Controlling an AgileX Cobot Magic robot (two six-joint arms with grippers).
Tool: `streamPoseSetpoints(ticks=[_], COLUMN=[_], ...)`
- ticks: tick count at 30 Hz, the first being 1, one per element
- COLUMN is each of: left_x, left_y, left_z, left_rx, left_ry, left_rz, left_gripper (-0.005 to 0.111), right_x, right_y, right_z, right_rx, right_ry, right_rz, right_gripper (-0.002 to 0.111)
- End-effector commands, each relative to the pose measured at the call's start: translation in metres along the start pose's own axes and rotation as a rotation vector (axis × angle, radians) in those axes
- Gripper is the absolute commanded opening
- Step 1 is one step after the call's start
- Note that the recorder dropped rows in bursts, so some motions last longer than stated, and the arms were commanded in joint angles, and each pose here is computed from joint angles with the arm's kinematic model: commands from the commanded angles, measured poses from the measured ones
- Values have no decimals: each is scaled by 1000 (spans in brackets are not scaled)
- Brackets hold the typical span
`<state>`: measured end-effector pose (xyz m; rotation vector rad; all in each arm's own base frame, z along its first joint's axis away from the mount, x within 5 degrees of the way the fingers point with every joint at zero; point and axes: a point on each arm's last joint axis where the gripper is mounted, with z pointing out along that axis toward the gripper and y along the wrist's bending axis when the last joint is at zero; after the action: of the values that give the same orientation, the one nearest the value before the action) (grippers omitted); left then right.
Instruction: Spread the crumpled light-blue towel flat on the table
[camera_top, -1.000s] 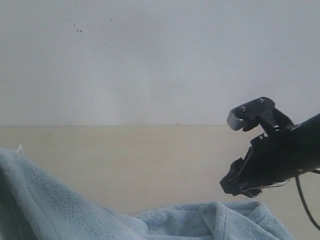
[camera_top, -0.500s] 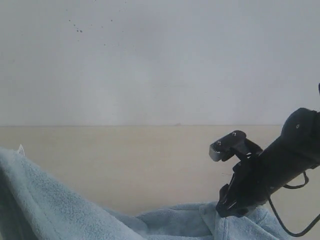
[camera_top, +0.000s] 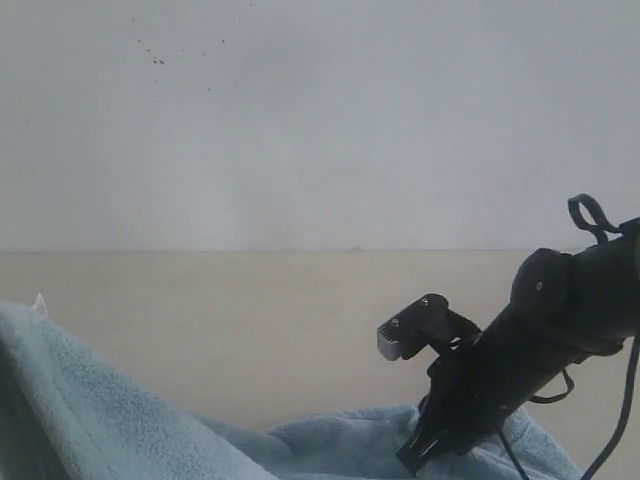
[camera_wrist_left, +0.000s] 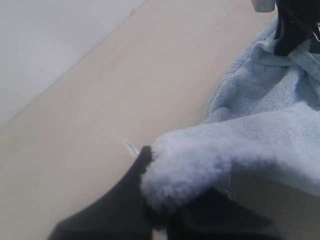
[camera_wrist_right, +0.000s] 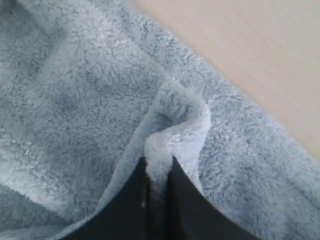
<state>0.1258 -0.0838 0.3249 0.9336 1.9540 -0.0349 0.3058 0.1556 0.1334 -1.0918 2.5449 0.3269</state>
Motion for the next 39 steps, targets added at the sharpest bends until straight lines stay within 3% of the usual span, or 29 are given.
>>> streamPoseSetpoints(ticks=[1, 4, 8, 13, 21, 27, 29, 31, 32, 36, 39], left_x=[2, 2, 3, 3, 4, 7, 9, 11, 11, 11, 11], left_y=[0, 0, 0, 0, 0, 0, 0, 0, 0, 0, 0], left_z=[-1, -1, -1, -1, -1, -1, -1, -1, -1, -1, -1], left_rx=[3, 3, 4, 4, 3, 4, 5, -1, -2, -2, -2], left_ry=[8, 12, 14, 16, 31, 63, 88, 108, 108, 108, 108], left_rz=[-22, -22, -22, -22, -20, -20, -20, -12, -10, -10, -10], left_gripper=[4, 4, 4, 4, 4, 4, 4, 4, 4, 4, 4], right_x=[-1, 1, 17, 54, 127, 143, 144, 144, 144, 143, 145], right_y=[-9, -13, -16, -17, 24, 47, 51, 54, 54, 52, 40], right_z=[-22, -48, -85, -126, -144, -164, -169, -176, -178, -179, -181], right_rx=[23, 25, -12, 53, 43, 16, 20, 41, 46, 85, 218], right_ry=[-23, -29, 19, 20, 159, 158, 138, 94, 82, 45, 48], right_rz=[39, 57, 101, 249, 444, 452, 446, 434, 432, 416, 376], right_gripper=[6, 14, 13, 13, 13, 15, 23, 54, 61, 55, 55])
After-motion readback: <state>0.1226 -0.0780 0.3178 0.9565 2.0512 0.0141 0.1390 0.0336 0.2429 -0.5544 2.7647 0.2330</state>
